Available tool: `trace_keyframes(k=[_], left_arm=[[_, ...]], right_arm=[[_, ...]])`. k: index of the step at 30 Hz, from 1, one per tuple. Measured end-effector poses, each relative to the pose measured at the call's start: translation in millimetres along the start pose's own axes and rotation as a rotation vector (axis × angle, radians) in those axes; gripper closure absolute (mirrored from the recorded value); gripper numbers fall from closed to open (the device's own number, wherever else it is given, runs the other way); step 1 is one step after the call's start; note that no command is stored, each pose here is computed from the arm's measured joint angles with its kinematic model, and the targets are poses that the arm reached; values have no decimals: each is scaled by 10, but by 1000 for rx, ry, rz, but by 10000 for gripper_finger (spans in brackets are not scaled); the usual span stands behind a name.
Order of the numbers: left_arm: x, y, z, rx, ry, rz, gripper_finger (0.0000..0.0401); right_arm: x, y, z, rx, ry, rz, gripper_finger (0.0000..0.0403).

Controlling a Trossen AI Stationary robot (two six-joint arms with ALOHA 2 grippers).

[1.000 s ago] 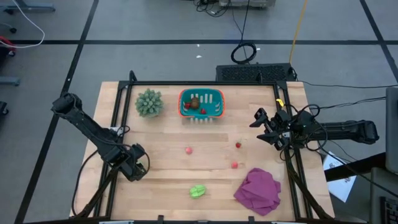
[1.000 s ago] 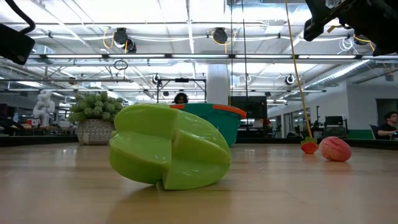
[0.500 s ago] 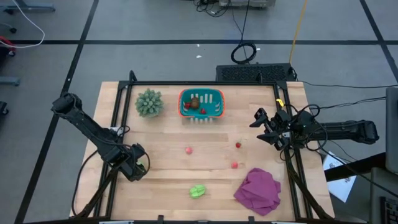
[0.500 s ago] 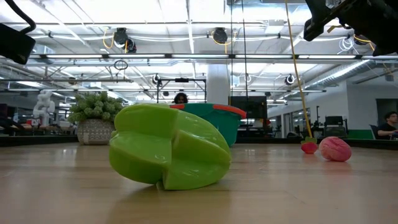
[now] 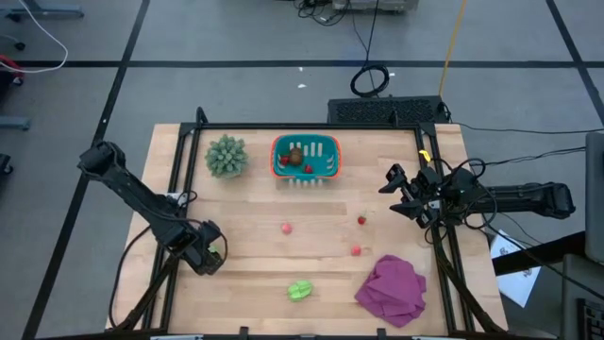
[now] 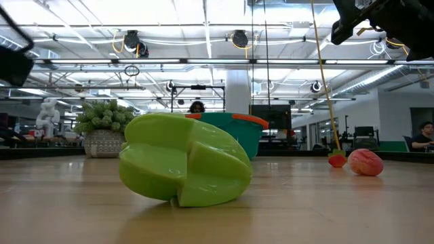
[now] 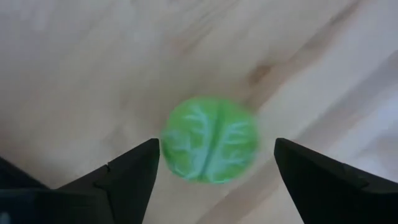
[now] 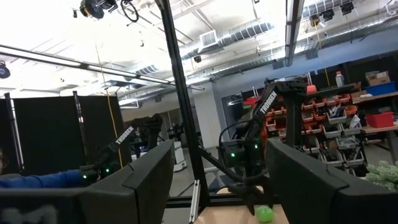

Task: Pick and placing Produce into tupperware
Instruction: Put the green cabbage into the blue basket

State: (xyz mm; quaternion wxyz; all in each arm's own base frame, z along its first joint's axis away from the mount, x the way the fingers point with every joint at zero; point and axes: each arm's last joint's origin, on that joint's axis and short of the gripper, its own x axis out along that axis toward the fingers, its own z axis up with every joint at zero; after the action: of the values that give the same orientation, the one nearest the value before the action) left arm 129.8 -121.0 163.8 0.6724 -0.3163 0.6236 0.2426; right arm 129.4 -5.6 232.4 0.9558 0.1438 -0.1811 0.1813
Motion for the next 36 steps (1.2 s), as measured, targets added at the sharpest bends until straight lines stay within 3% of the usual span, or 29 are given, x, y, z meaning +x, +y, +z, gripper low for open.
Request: trace_keyframes(k=[4, 6, 10, 20, 36], left_arm=[[132, 132, -21, -66, 56, 57, 73], [179, 140, -24, -80, 61, 36, 71], [221, 121, -23, -54, 58, -20, 72], [215, 121, -21, -52, 51, -12, 90], [216, 114, -13, -46, 35, -19, 70]], right_arm=[[0, 1, 3, 6, -2, 1, 161], [0, 1, 3, 6, -3, 1, 161], [0, 2, 5, 4, -5, 2, 161], [0, 5, 12, -2, -12, 4, 161], [0, 4, 12, -5, -13, 2, 161]])
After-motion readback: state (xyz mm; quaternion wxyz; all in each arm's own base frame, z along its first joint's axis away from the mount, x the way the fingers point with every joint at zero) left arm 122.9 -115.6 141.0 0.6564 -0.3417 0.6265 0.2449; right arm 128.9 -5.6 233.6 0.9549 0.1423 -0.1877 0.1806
